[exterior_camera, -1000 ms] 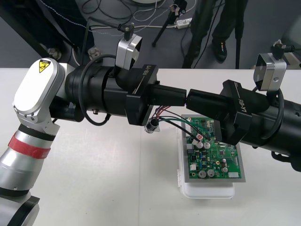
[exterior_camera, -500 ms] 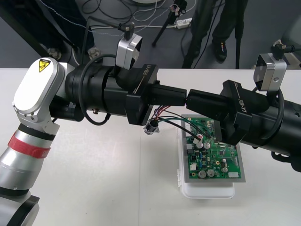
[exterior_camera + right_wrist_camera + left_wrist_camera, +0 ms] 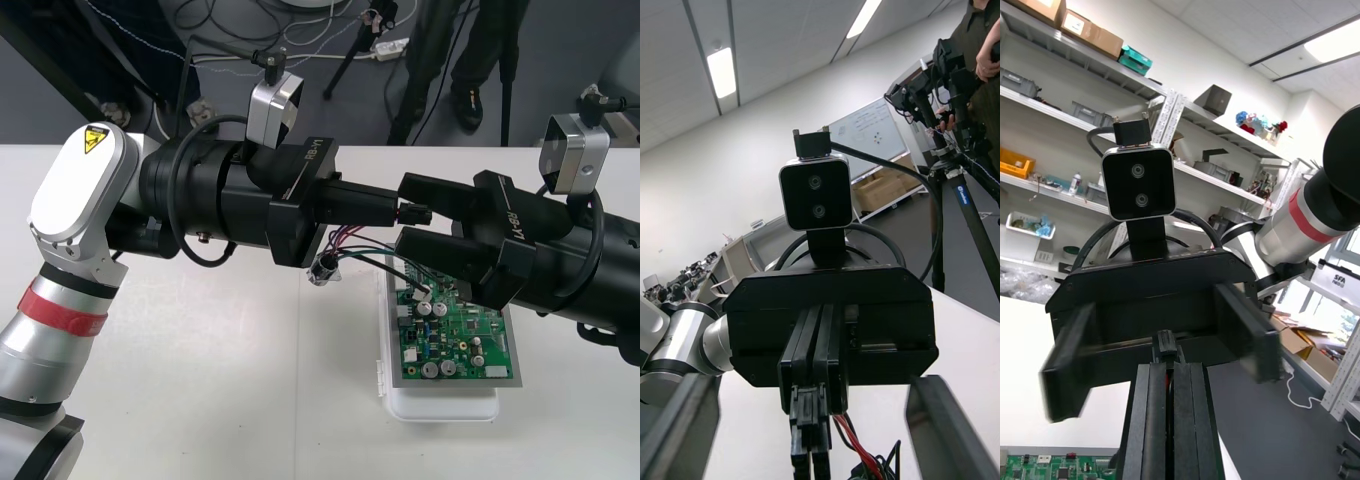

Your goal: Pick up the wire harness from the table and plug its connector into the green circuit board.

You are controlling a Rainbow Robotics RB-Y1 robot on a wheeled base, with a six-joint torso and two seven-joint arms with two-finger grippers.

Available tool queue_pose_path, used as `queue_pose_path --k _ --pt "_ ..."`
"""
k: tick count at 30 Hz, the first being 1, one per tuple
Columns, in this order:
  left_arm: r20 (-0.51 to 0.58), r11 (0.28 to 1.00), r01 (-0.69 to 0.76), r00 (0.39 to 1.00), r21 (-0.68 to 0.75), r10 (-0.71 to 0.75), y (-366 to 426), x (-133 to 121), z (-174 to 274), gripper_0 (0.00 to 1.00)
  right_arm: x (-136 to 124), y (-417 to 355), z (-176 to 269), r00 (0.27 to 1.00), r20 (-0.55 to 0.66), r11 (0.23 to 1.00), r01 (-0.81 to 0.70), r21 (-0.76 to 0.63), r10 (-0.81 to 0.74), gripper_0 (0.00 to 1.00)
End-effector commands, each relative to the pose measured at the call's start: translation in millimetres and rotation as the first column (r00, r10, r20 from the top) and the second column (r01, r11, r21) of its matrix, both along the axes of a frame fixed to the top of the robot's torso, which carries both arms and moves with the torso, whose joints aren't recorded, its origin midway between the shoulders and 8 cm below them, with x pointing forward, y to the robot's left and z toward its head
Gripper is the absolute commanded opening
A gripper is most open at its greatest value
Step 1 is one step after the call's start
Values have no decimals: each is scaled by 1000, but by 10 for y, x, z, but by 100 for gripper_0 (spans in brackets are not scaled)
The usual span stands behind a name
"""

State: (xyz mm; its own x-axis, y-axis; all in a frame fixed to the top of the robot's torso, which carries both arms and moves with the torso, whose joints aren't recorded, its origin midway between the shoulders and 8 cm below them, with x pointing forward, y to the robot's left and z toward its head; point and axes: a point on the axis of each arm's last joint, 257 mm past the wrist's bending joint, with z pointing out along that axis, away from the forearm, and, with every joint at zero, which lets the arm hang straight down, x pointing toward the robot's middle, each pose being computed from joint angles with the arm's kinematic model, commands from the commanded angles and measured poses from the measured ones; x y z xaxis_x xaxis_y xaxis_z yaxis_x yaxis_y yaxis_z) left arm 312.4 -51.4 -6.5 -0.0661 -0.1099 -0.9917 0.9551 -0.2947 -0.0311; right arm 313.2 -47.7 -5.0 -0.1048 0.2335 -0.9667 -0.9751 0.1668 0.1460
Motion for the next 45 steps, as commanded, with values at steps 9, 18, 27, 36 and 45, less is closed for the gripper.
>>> queue_pose_path --k 9,18,27,36,45 --pt "54 999 -48 997 12 48 66 111 16 0 -158 16 -59 1000 25 1000 -13 -22 14 100" --pt "88 991 -133 987 -28 135 291 256 -109 0 -126 -105 -287 996 85 990 24 -141 -12 100" --pt "76 982 -186 979 -36 188 441 279 -358 0 -98 -427 -701 979 195 928 22 -372 55 100" --pt "117 974 -220 967 -56 225 532 206 -644 0 -183 -966 -1015 949 254 770 18 -637 188 100" --pt "141 976 -201 967 -83 211 614 172 -979 0 -228 -1519 -1280 940 214 571 25 -821 266 100"
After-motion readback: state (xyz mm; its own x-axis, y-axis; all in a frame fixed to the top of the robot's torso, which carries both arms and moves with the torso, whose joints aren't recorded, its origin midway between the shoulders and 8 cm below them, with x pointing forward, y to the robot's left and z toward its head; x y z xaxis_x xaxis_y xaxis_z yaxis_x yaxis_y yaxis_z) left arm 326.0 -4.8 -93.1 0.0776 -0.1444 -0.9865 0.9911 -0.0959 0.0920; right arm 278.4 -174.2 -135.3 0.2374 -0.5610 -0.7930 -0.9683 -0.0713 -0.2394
